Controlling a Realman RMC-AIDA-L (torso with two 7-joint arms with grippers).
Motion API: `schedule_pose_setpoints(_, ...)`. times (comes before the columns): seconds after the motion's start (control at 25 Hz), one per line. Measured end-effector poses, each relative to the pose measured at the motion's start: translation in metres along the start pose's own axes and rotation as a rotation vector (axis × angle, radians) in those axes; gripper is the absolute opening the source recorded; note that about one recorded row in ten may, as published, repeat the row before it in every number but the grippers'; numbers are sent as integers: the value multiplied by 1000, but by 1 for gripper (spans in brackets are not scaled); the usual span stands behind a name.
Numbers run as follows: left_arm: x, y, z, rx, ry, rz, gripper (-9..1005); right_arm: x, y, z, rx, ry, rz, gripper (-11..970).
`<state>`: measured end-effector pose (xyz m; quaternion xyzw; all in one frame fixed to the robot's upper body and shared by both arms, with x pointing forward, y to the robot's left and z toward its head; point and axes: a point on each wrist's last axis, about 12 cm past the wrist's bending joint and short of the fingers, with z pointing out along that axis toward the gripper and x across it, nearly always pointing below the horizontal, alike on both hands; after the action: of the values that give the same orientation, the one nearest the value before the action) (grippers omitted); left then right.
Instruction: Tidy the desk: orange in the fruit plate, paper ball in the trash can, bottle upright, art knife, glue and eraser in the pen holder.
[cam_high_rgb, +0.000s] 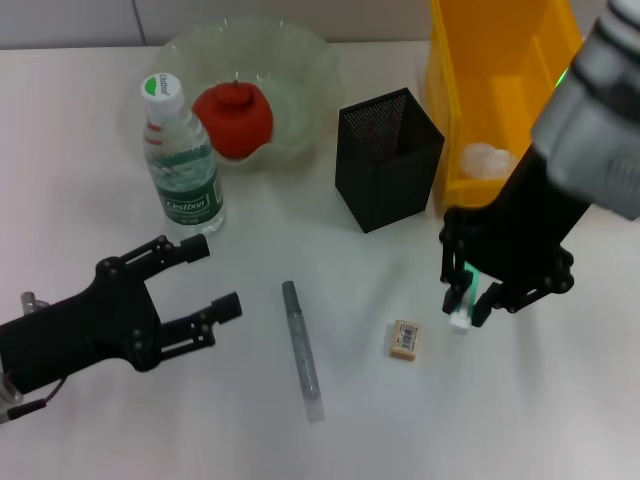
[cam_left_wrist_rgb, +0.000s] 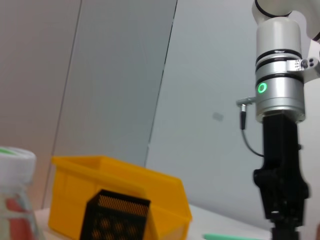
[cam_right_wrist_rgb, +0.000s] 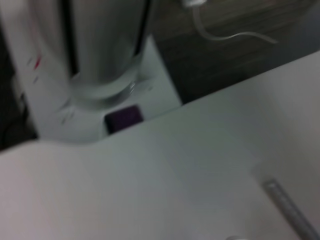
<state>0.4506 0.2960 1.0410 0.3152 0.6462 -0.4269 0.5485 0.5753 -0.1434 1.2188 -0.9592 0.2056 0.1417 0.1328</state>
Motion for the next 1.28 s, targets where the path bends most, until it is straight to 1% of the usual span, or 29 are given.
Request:
schedule_pose_setpoints(0.04, 0, 0, 0, 0, 0, 0, 817, 0, 0, 0, 0, 0, 0, 187)
schedule_pose_setpoints(0.08, -1, 0, -1, -17, -22, -6, 817, 0, 2, -8, 61, -55, 120, 189)
schedule_pose_setpoints(0.12, -1, 0, -1, -17, -22, -6, 817, 0, 2, -8, 61, -55, 120, 191)
schedule_pose_setpoints(0.16, -1, 0, -1, -20, -29, -7, 817, 1, 3, -10, 86, -76, 164, 193)
schedule_pose_setpoints(0.24, 0, -2, 0, -20, -45, -14, 817, 5, 7, -10, 181, -170, 404, 198)
schedule_pose_setpoints(0.28, 1, -4, 1, -15, -49, -18, 817, 6, 9, -9, 206, -201, 472, 200)
schedule_pose_setpoints(0.32, 5, -7, 3, -7, -54, -19, 817, 11, 11, -5, 257, -268, 610, 202)
schedule_pose_setpoints(0.36, 5, -7, 3, -7, -54, -19, 817, 11, 11, -5, 257, -268, 610, 204)
schedule_pose_setpoints(0.4, 6, -9, 3, -3, -54, -15, 817, 16, 13, -1, 302, -327, 734, 207)
schedule_pose_setpoints(0.52, 9, -13, 4, 23, -31, 2, 817, 27, 16, 11, 364, -433, 932, 213)
schedule_pose_setpoints(0.56, 9, -13, 4, 23, -31, 2, 817, 27, 16, 11, 364, -433, 932, 215)
schedule_pose_setpoints(0.6, 10, -14, 4, 29, -24, 17, 817, 33, 18, 21, 390, -499, 1041, 218)
schedule_pose_setpoints(0.64, 11, -14, 4, 31, -21, 29, 817, 36, 19, 27, 406, -539, 1104, 220)
schedule_pose_setpoints(0.68, 11, -14, 3, 30, -18, 66, 817, 41, 23, 33, 445, -624, 1215, 222)
schedule_pose_setpoints(0.72, 11, -14, 3, 30, -18, 66, 817, 41, 23, 33, 445, -624, 1215, 224)
schedule_pose_setpoints(0.76, 12, -14, 3, 34, -11, 106, 817, 46, 29, 34, 488, -727, 1315, 227)
schedule_pose_setpoints(0.8, 12, -14, 3, 34, -11, 106, 817, 46, 29, 34, 488, -727, 1315, 229)
schedule_pose_setpoints(0.92, 11, -14, 3, 39, -5, 120, 817, 54, 45, 27, 565, -885, 1456, 235)
schedule_pose_setpoints(0.96, 11, -14, 3, 39, -5, 120, 817, 54, 45, 27, 565, -885, 1456, 238)
schedule_pose_setpoints(1.0, 11, -13, 3, 48, 1, 127, 817, 62, 59, 24, 626, -998, 1548, 240)
schedule_pose_setpoints(1.04, 10, -12, 4, 59, 8, 134, 817, 66, 67, 23, 664, -1053, 1587, 242)
schedule_pose_setpoints(1.08, 10, -12, 4, 59, 8, 134, 817, 66, 67, 23, 664, -1053, 1587, 244)
schedule_pose_setpoints(1.12, 10, -12, 6, 67, 13, 140, 817, 76, 81, 22, 749, -1159, 1651, 247)
schedule_pose_setpoints(1.16, 9, -12, 6, 71, 16, 145, 817, 76, 81, 22, 749, -1159, 1651, 249)
schedule_pose_setpoints(1.2, 9, -12, 7, 76, 18, 150, 817, 84, 92, 24, 834, -1231, 1702, 251)
schedule_pose_setpoints(1.24, 9, -12, 7, 80, 21, 154, 817, 84, 92, 24, 834, -1231, 1702, 253)
schedule_pose_setpoints(1.28, 9, -12, 7, 80, 21, 154, 817, 89, 96, 25, 887, -1256, 1730, 255)
